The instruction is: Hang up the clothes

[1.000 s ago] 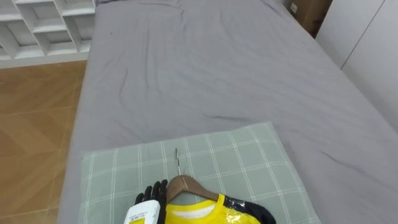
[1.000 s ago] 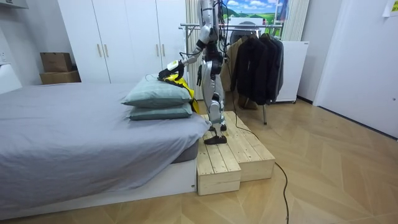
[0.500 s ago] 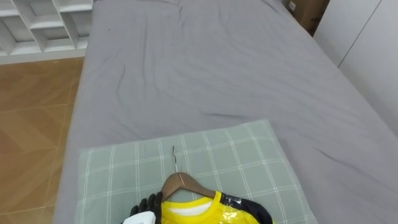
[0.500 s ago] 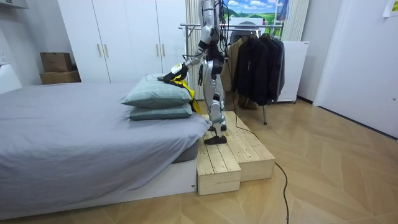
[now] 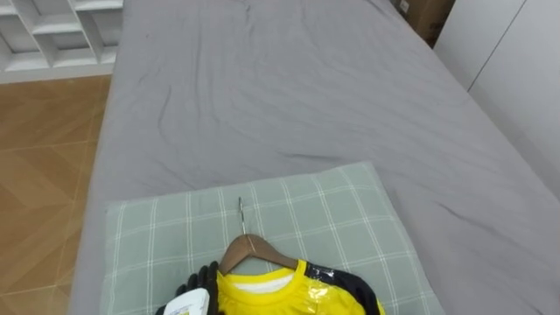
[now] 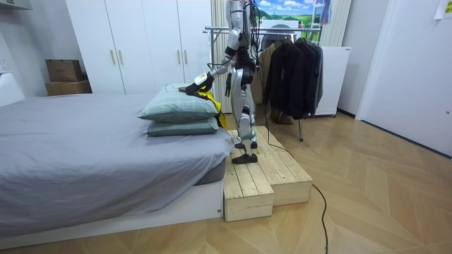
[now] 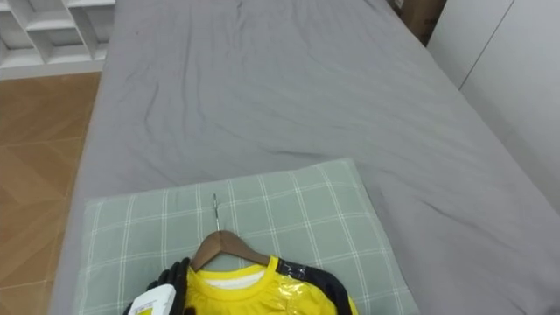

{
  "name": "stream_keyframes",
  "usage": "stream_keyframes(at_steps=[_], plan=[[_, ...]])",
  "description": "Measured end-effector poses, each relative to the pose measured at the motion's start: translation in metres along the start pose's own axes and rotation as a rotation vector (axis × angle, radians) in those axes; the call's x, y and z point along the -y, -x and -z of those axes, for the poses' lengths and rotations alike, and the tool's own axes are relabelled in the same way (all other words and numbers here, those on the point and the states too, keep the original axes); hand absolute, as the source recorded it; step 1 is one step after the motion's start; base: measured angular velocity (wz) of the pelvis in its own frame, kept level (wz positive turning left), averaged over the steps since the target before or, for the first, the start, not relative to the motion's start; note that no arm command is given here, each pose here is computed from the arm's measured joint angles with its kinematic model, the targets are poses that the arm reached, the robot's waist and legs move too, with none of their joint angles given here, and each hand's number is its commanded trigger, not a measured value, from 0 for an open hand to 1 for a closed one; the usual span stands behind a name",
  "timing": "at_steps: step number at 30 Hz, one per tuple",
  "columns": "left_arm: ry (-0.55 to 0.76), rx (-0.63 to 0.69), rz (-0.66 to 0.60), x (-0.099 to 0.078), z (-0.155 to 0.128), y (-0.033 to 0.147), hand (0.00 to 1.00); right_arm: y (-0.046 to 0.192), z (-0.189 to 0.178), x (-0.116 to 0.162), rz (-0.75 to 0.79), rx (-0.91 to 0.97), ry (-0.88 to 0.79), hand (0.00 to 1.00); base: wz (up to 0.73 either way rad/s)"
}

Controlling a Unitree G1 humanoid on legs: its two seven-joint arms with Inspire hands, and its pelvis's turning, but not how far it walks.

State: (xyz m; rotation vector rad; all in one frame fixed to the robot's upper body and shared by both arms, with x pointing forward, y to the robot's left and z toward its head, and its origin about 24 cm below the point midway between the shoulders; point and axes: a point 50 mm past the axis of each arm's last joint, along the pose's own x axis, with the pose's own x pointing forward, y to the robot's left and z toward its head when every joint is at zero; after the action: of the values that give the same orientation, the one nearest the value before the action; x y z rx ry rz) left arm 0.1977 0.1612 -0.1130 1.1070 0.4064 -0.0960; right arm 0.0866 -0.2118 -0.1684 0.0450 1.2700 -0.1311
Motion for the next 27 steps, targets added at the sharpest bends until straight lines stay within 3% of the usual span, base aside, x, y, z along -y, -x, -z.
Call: stream_keyframes(at_steps=[16, 17, 18, 27], plan=[[0.07, -0.046, -0.057, -0.013, 0.0, -0.01, 0.0, -0.001, -0.003, -0.005, -0.003, -0.009, -0.007, 0.0, 0.0], [0.077, -0.05, -0.062, -0.014, 0.0, -0.011, 0.18, -0.001, -0.003, -0.005, -0.003, -0.009, -0.006, 0.0, 0.0], [0.088, -0.056, -0.071, -0.016, -0.001, -0.012, 1.0, -0.001, -0.003, -0.005, -0.003, -0.01, -0.006, 0.0, 0.0], [0.105, -0.062, -0.095, -0.021, -0.003, -0.017, 1.0, -0.001, -0.003, -0.004, 0.01, -0.01, -0.006, 0.0, 0.0]])
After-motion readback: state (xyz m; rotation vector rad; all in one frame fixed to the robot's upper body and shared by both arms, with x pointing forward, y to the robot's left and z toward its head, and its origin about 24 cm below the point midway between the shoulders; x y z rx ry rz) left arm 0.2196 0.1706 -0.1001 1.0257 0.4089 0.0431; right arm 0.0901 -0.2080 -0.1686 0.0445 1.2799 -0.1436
